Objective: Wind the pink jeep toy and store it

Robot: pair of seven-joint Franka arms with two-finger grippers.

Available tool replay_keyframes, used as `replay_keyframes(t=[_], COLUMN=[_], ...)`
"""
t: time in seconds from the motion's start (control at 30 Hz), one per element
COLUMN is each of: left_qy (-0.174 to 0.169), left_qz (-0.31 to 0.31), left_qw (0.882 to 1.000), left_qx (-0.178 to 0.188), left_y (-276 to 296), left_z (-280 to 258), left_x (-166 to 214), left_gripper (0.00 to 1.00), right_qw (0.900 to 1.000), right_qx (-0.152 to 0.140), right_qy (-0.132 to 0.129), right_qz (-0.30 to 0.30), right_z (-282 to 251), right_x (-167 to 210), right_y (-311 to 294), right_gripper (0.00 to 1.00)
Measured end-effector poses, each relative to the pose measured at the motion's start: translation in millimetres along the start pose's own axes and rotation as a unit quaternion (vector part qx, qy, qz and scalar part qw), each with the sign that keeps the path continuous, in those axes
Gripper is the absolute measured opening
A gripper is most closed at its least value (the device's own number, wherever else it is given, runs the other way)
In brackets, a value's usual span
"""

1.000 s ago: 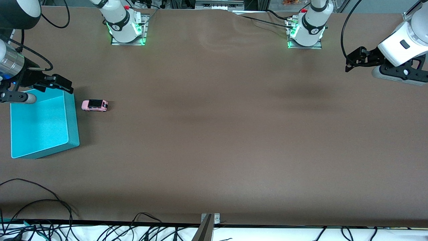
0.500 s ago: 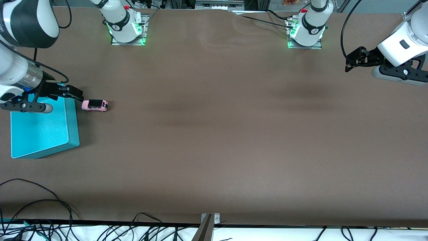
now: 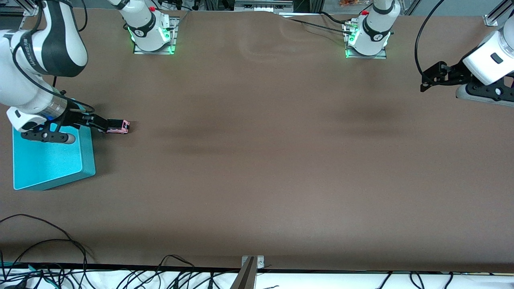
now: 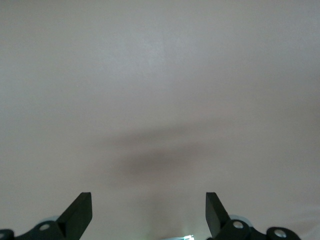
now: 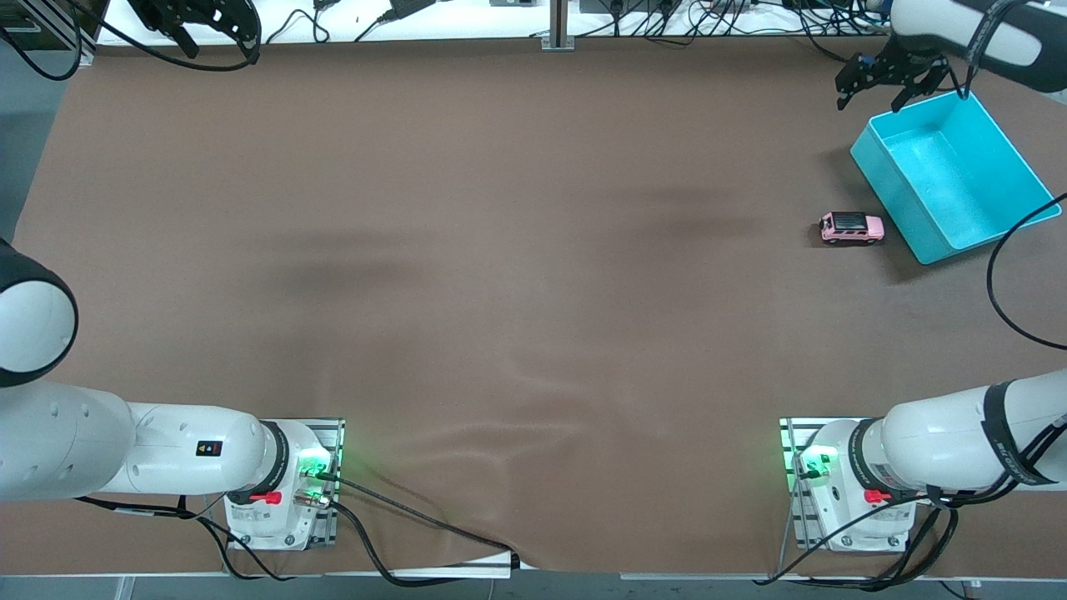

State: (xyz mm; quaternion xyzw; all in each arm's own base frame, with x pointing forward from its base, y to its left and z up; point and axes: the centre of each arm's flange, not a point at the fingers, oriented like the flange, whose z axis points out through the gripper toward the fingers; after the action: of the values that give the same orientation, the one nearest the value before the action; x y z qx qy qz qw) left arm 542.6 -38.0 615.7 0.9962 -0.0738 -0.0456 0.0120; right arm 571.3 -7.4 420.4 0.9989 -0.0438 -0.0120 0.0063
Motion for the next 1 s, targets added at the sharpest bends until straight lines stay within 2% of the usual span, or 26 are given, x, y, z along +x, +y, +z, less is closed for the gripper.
replay_keyframes(t=[0.33,0.77,0.87,1.0], left_qy=[0.005,0.009,0.009,0.009], left_qz=[-0.006,-0.003,-0.003,-0.002], left_qw=[1.000,1.000,1.000,1.000], left_qx=[-0.001,-0.001,-0.001,-0.001], left_y=[-8.8,-5.8,-5.5,-5.0], left_z=[2.7,-0.9,-0.8,-0.8], left_x=[13.2,14.2,14.2,14.2], left_gripper=[1.00,1.00,1.00,1.00], right_qw=[1.000,1.000,0.999,0.992], right_qx=[0.000,0.000,0.000,-0.002], right_qy=[0.000,-0.018,-0.022,-0.028], right_qz=[0.002,0.025,0.049,0.121], right_z=[48.8,108.4,115.6,123.1], right_x=[-15.5,-34.5,-38.4,-44.0], right_y=[3.4,28.8,35.9,40.9], right_gripper=[1.00,1.00,1.00,1.00])
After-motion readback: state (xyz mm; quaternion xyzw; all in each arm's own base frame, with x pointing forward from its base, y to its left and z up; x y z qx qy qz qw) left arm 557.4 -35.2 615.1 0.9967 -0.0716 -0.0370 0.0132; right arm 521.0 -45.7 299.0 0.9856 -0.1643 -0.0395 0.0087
